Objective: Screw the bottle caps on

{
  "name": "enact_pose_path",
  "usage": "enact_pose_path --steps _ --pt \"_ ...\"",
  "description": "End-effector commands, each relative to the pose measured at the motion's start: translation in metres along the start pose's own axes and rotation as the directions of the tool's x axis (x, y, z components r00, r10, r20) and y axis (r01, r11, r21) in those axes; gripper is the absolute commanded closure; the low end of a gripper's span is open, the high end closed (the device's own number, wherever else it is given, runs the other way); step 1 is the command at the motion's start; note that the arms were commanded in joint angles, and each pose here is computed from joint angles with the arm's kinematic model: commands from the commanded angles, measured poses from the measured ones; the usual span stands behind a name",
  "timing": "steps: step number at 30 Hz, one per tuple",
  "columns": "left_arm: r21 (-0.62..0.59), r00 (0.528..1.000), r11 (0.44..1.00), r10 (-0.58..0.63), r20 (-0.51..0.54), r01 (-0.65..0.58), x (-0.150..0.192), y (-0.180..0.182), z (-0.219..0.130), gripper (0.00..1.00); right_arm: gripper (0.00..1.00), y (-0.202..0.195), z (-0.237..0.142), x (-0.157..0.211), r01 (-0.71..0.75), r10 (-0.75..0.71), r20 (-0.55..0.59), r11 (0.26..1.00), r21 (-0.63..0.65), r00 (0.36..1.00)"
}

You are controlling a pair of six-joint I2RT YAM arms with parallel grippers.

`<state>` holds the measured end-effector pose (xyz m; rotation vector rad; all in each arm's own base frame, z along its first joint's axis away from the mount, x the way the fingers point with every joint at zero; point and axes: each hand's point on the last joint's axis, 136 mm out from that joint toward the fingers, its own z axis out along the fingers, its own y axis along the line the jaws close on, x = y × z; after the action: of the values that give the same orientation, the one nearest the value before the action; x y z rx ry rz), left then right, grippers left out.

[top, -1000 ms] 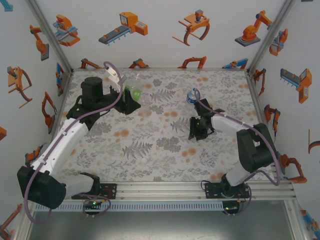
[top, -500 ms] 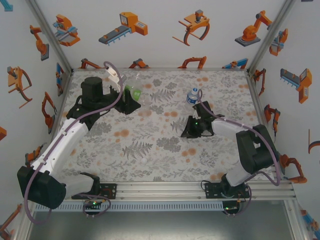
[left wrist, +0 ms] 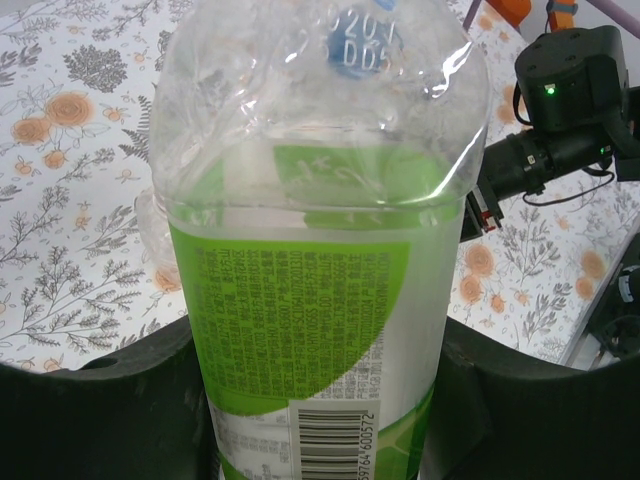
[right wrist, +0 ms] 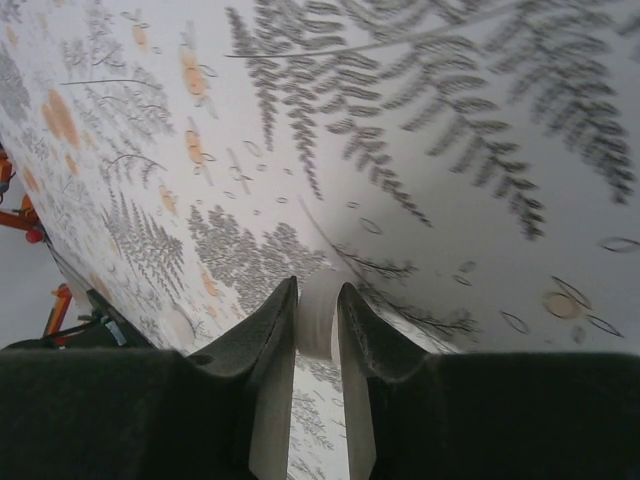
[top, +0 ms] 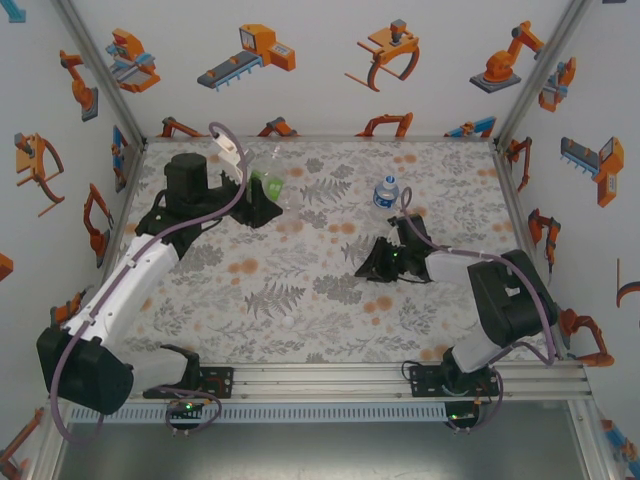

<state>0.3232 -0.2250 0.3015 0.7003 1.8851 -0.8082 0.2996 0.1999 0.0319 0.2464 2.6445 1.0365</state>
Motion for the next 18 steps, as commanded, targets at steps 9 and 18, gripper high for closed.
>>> enact_pose_path --steps 9,18 --pt "0.007 1.0 1.0 -0.013 -0.011 0.013 0.005 0.007 0.008 1.0 0.67 -0.029 -0.012 -0.003 -0.016 0.014 0.023 0.996 0.082 1.0" --pt "0.005 1.0 1.0 -0.011 -0.007 0.011 0.004 0.008 0.007 1.0 0.65 -0.039 -0.034 -0.01 0.085 -0.091 0.009 0.962 0.258 0.996"
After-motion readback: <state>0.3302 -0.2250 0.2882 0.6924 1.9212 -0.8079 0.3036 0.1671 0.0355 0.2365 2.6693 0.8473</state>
